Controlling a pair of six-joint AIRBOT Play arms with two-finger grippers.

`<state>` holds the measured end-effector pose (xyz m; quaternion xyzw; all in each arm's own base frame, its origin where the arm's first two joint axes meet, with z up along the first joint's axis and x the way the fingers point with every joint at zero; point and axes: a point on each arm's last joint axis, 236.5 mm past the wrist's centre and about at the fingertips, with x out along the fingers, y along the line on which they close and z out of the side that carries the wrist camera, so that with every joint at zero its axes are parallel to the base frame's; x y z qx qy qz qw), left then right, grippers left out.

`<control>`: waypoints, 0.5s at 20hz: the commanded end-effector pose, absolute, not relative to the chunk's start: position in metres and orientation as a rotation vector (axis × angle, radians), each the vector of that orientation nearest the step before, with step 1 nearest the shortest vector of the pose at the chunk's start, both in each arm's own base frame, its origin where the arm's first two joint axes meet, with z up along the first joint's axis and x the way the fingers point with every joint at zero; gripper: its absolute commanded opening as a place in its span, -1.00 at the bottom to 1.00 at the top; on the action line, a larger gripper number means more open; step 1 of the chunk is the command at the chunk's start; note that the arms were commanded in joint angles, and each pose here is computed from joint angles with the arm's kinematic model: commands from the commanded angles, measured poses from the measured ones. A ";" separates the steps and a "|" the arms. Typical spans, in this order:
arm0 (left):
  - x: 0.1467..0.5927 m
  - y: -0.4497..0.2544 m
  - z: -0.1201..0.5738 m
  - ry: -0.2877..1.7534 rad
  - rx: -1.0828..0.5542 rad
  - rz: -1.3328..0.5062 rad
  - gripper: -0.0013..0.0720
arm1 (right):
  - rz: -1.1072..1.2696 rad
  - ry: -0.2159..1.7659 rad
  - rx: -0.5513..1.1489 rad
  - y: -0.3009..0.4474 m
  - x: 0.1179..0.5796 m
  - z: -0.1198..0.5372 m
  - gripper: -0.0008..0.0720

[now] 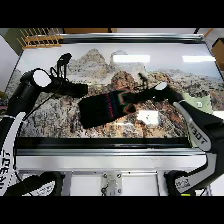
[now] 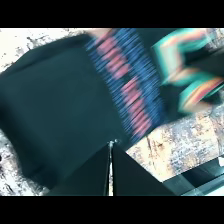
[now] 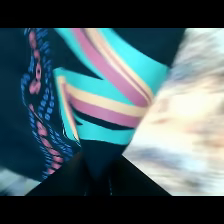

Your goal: Fold the clothes and pants, and hang the long-sleeved shirts on hangers.

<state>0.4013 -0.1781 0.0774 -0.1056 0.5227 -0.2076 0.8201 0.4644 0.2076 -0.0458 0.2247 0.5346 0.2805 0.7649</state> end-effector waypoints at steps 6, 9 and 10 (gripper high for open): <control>0.402 -0.179 0.078 1.109 -0.226 -0.442 -0.95 | -0.099 0.773 0.489 -0.121 0.487 0.110 -0.95; 0.402 -0.179 0.078 1.110 -0.226 -0.442 -0.95 | -0.251 0.683 0.565 -0.188 0.458 0.137 -0.95; 0.402 -0.179 0.078 1.110 -0.227 -0.442 -0.95 | -0.286 0.658 0.572 -0.204 0.448 0.145 -0.95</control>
